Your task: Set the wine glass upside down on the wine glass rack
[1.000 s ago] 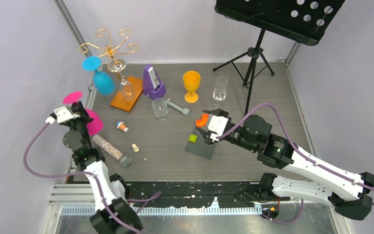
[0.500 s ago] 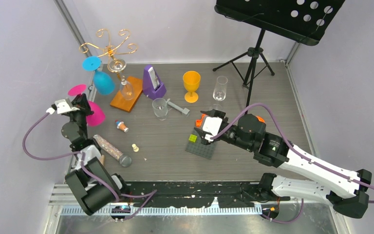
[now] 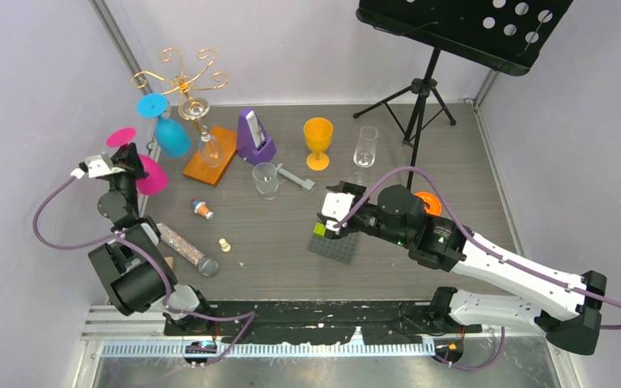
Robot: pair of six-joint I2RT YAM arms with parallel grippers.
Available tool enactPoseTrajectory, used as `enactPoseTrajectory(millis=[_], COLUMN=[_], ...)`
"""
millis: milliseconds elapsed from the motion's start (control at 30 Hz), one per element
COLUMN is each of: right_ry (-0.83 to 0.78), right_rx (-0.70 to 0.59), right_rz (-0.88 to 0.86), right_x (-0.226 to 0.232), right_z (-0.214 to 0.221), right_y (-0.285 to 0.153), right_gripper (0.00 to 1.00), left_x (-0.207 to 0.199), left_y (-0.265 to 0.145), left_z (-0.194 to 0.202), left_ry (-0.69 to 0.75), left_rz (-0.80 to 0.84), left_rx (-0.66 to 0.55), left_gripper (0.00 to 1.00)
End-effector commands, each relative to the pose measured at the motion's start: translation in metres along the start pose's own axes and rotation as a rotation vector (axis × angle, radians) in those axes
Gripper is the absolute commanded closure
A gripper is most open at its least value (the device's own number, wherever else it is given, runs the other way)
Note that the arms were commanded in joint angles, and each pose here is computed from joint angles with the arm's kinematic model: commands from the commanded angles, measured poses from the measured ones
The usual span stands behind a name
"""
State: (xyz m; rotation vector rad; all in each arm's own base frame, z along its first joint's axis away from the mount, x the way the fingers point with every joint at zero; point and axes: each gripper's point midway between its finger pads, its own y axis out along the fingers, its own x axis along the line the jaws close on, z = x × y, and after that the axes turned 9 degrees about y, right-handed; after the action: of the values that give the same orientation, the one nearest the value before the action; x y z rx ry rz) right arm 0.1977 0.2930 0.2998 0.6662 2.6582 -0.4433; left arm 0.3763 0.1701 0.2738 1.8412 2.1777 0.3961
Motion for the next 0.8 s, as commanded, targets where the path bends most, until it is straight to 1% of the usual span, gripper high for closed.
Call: enactPoseTrajectory(millis=[0,267,500,633,767], right_ry=[-0.009,-0.012,0.000,-0.010,-0.026], right_rx=[-0.055,-0.032,-0.041,-0.043,-0.041], right_rz=[0.024,0.039,0.050,0.044,0.055], right_x=[-0.014,-0.019,-0.021,-0.021,-0.023], right_z=[-0.028,-0.030,-0.034,-0.034,-0.034], right_y=[-0.001,0.012,0.019,0.018,0.017], right_gripper=[0.34,0.34,0.34,0.34,0.34], left_x=[0.009,0.021,0.016,0.014,0.014], left_y=[0.014,0.026,0.039,0.027,0.013], left_z=[-0.032,-0.035,-0.044,-0.045,-0.042], left_ry=[0.062,0.077,0.063,0.043,0.094], left_rz=[0.028,0.100,0.210,0.171,0.133], left_rx=[-0.130,-0.120,-0.122,-0.121,-0.116], left_gripper=[1.00,1.00,1.00,1.00,1.00])
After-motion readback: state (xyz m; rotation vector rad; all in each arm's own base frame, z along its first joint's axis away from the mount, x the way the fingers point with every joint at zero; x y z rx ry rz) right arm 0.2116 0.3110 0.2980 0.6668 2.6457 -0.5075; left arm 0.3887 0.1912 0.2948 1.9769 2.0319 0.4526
